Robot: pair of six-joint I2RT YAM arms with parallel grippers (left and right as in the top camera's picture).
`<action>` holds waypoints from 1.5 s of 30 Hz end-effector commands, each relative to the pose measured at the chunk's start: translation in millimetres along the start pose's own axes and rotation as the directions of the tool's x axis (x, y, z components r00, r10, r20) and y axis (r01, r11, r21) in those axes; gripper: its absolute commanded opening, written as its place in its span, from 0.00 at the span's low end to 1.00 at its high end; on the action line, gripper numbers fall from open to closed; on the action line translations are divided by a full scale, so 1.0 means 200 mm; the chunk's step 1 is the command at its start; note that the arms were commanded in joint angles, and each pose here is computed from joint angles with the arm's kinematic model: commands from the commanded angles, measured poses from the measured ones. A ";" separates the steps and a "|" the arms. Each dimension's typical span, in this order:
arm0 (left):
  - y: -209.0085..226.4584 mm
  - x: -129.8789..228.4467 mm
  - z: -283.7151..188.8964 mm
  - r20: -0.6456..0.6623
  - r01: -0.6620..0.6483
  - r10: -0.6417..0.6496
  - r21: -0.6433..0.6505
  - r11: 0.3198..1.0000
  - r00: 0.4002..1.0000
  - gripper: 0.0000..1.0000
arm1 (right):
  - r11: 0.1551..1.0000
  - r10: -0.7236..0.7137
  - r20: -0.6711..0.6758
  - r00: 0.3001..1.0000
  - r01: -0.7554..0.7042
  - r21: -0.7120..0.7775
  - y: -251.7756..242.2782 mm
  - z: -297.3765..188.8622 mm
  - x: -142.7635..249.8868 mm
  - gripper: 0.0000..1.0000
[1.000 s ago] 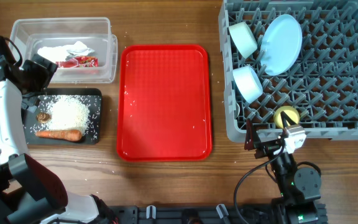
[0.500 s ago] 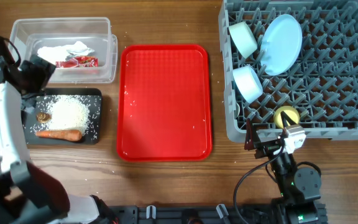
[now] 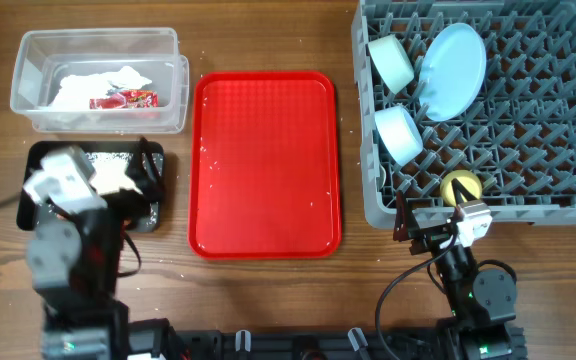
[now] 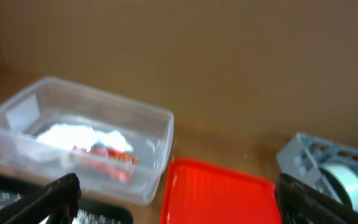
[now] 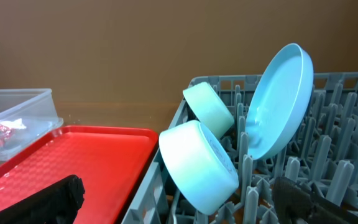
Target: Sort waste into correct bins and load items into the dishwasher rack
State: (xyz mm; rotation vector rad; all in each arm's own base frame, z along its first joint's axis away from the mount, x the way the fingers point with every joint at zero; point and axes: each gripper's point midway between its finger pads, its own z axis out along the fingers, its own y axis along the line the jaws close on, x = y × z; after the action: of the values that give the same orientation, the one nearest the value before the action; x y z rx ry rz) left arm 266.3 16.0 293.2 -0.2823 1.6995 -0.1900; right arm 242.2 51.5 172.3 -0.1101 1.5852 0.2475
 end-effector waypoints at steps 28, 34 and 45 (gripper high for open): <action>0.08 0.69 -0.01 0.054 -0.046 0.039 0.119 0.992 0.998 1.00 | 1.000 -0.010 0.011 1.000 0.010 -0.016 0.01 0.00 -0.01 1.00; 0.08 0.69 -0.01 0.055 -0.046 0.039 0.119 0.992 0.998 1.00 | 1.000 -0.010 0.011 1.000 0.010 -0.016 0.01 0.00 -0.01 1.00; 0.08 0.69 -0.01 0.055 -0.046 0.039 0.119 0.992 0.998 1.00 | 1.000 -0.009 0.011 1.000 0.010 -0.016 0.01 0.00 -0.01 1.00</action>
State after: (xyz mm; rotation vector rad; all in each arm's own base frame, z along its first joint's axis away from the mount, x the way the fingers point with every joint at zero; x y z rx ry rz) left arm 245.7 -10.1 160.9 -0.1657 1.6370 -0.2714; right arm 242.2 51.5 172.4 -0.1101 1.5848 0.2475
